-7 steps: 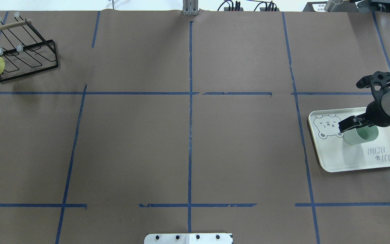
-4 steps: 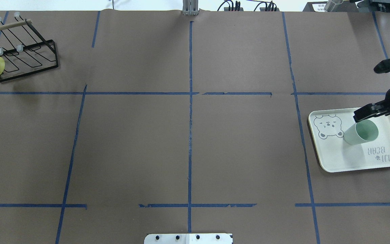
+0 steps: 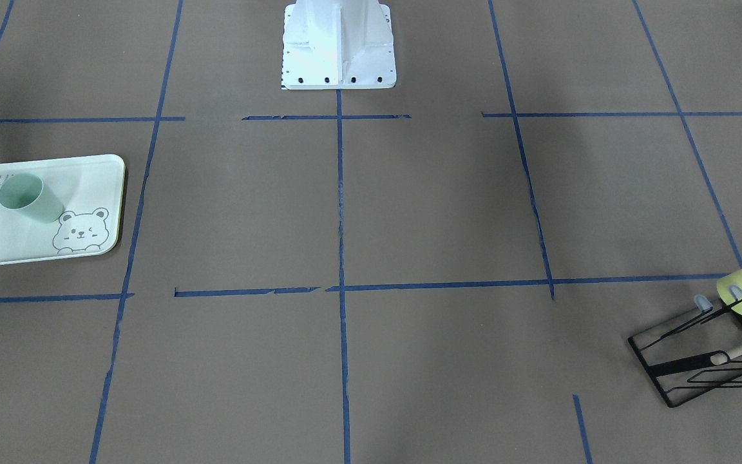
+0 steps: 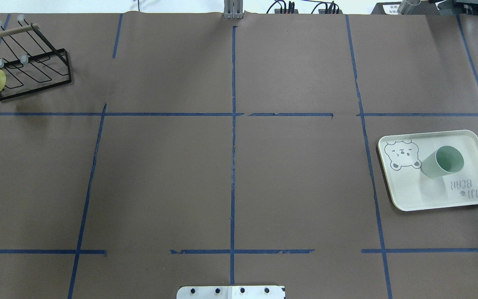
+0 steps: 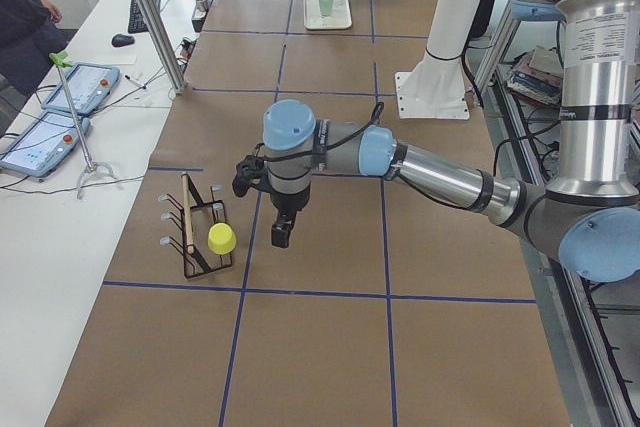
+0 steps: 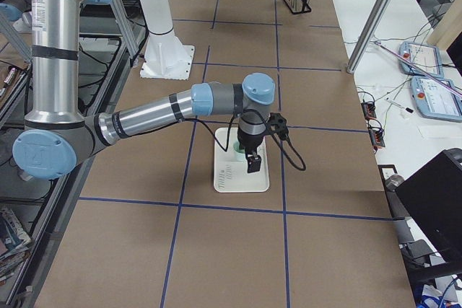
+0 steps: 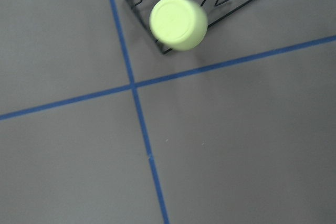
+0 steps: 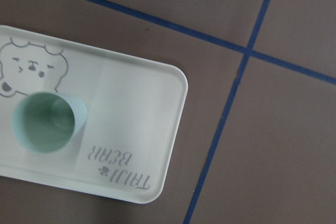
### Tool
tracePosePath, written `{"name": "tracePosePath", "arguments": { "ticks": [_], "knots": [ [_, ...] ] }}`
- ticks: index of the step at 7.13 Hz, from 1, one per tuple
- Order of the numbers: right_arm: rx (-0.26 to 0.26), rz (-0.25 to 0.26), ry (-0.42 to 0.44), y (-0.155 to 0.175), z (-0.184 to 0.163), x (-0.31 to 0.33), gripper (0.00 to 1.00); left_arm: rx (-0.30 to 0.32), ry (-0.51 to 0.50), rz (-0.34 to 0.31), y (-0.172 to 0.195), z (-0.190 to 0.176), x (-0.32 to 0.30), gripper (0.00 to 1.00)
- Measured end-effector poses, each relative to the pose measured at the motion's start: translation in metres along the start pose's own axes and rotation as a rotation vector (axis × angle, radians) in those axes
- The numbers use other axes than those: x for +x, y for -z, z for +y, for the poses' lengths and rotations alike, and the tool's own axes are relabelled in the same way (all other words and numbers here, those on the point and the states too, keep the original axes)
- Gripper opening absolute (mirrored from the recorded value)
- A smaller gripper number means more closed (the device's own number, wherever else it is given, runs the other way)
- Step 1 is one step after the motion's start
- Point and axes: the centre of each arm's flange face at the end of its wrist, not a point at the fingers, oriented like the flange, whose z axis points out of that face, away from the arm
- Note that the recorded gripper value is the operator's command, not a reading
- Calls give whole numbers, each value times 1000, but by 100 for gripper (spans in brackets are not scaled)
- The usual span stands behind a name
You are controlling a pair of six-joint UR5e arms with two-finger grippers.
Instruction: Left arm grabs green cup and hands to right arm on tray
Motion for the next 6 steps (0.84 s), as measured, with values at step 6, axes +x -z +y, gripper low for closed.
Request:
{"name": "tracePosePath", "arguments": {
  "ticks": [6],
  "knots": [
    [-29, -21, -69, -28, 22, 31, 100, -96, 117, 19, -49, 67, -47, 100]
  ]
}}
